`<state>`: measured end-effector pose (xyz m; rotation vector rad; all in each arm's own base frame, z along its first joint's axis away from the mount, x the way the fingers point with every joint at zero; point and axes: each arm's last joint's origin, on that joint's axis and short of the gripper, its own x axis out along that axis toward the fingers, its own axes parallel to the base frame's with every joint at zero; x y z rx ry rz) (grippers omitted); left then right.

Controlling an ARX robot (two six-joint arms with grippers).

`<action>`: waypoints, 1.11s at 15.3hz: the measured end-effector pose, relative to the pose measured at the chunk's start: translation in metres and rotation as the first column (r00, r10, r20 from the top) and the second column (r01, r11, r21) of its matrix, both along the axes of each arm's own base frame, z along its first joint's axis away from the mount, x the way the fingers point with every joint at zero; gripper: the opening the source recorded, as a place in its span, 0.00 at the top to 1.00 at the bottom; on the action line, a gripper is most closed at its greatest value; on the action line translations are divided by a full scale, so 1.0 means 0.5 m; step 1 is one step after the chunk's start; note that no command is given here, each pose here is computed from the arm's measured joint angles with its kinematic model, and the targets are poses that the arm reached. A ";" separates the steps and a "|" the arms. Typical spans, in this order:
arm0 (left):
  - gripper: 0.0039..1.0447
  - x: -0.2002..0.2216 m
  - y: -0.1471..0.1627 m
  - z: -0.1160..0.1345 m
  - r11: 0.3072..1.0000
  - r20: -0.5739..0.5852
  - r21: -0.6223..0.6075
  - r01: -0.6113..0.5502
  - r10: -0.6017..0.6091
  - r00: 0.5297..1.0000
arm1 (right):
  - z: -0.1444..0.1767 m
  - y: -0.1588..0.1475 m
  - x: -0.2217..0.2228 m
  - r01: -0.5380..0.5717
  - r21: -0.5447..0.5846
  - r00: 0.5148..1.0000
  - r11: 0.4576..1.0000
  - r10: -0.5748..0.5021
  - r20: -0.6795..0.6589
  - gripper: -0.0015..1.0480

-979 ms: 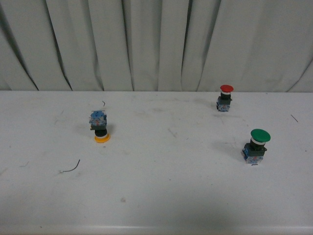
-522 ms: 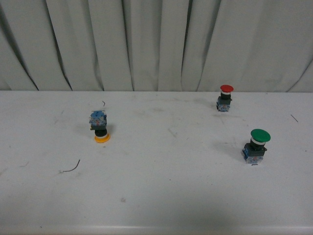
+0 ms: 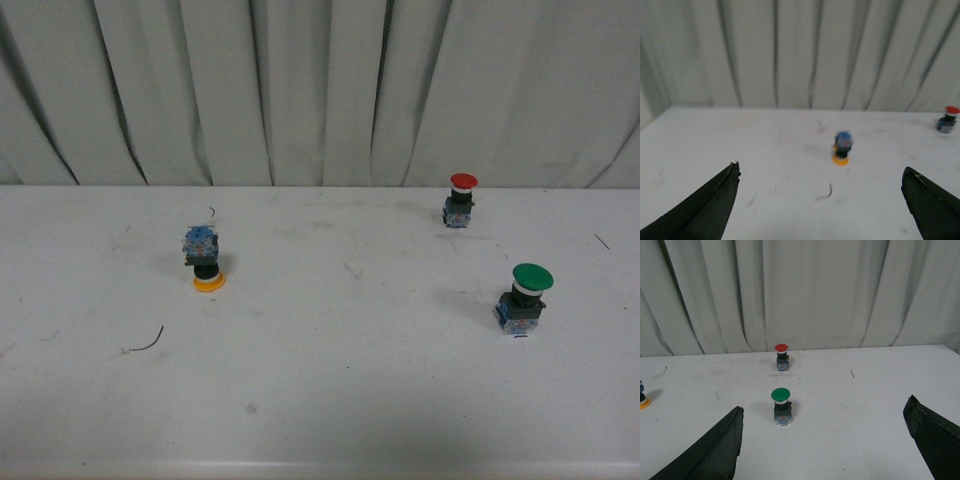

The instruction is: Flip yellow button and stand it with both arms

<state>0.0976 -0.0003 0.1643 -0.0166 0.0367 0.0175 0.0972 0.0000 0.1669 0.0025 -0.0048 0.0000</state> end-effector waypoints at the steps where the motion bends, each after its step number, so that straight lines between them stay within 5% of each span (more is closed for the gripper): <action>1: 0.06 0.001 -0.004 0.005 0.987 -0.189 -0.066 -0.149 0.135 0.973 | 0.000 0.000 0.000 0.002 0.000 1.000 1.000 -0.002 0.000 0.06; 3: 0.06 0.004 0.008 0.049 0.915 -0.195 -0.168 -0.368 0.335 0.922 | 0.000 0.000 0.000 0.001 0.000 1.000 1.000 -0.001 0.000 0.06; 4: 0.06 0.001 0.013 0.076 0.901 -0.140 -0.211 -0.378 0.355 0.924 | 0.000 0.000 0.000 0.000 0.000 1.000 1.000 0.000 -0.001 0.06; 7: 0.06 0.056 0.026 0.102 0.913 -0.102 -0.237 -0.333 0.318 0.943 | 0.000 0.000 0.000 0.000 0.000 1.000 1.000 0.000 0.000 0.06; 10: 0.06 0.269 0.004 0.167 0.973 -0.030 -0.203 -0.112 0.108 0.994 | 0.000 0.000 0.000 0.000 0.000 1.000 1.000 0.000 0.000 0.06; 14: 0.06 0.547 -0.067 0.067 0.995 -0.377 -0.085 -0.060 0.024 0.926 | 0.000 0.000 0.000 0.000 0.000 1.000 1.000 0.000 0.000 0.06; 17: 0.06 0.673 -0.109 0.023 0.998 -0.528 -0.047 -0.034 0.004 0.849 | 0.000 0.000 0.000 0.000 0.000 1.000 1.000 0.000 0.000 0.06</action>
